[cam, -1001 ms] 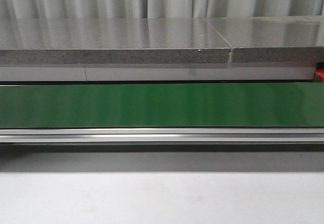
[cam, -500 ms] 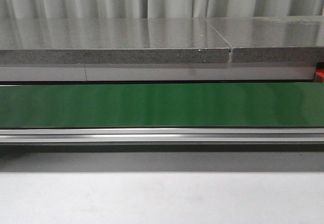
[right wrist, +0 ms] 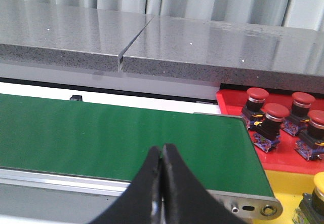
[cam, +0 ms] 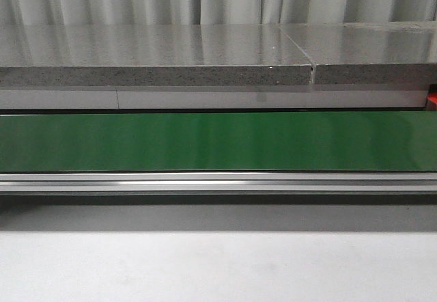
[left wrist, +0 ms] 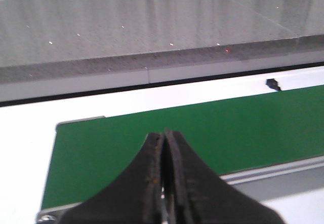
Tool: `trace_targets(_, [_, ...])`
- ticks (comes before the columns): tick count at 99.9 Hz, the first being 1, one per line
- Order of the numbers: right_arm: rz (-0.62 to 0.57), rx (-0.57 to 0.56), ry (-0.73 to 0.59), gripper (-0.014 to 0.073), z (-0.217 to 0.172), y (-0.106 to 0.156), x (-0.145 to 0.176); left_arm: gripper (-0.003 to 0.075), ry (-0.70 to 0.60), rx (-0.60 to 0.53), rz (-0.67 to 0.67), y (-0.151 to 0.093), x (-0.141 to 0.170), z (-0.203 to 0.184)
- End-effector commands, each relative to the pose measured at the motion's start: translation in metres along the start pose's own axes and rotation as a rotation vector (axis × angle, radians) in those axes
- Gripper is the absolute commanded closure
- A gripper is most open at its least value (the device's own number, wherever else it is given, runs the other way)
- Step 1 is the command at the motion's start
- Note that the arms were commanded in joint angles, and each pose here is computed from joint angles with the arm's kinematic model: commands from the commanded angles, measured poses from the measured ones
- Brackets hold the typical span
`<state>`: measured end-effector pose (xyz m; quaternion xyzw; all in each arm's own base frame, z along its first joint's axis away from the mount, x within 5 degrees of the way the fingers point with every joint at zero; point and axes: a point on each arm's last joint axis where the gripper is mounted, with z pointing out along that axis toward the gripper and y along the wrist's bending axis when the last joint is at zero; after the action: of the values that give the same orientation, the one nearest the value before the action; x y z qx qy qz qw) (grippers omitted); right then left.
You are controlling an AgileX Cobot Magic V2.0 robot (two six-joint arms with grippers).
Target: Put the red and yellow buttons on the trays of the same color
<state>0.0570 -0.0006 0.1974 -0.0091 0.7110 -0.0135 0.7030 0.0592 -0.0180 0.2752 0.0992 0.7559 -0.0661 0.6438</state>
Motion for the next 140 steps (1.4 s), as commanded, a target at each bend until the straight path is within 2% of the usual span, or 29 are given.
trace_targets(1, [-0.008,-0.001,-0.113,0.0664,-0.002,0.0,-0.012,0.0739,-0.134,-0.097,0.02,0.007,-0.009,-0.003])
trace_targets(22, [-0.008,-0.001,-0.113,0.0664,-0.002,0.0,-0.012,0.0739,-0.147,-0.22,-0.087,0.014,0.027,-0.006])
trace_targets(55, [-0.008,-0.001,-0.113,0.0664,-0.002,0.0,-0.012,0.0739,-0.177,-0.216,-0.075,0.013,0.067,0.0])
trace_targets(69, [-0.008,-0.001,-0.113,0.0664,-0.002,0.0,-0.012,0.0739,-0.251,-0.193,-0.066,0.012,0.073,0.003])
trace_targets(140, [-0.008,-0.001,-0.113,0.0664,-0.002,0.0,-0.012,0.0739,-0.248,-0.18,-0.057,0.012,0.072,0.003])
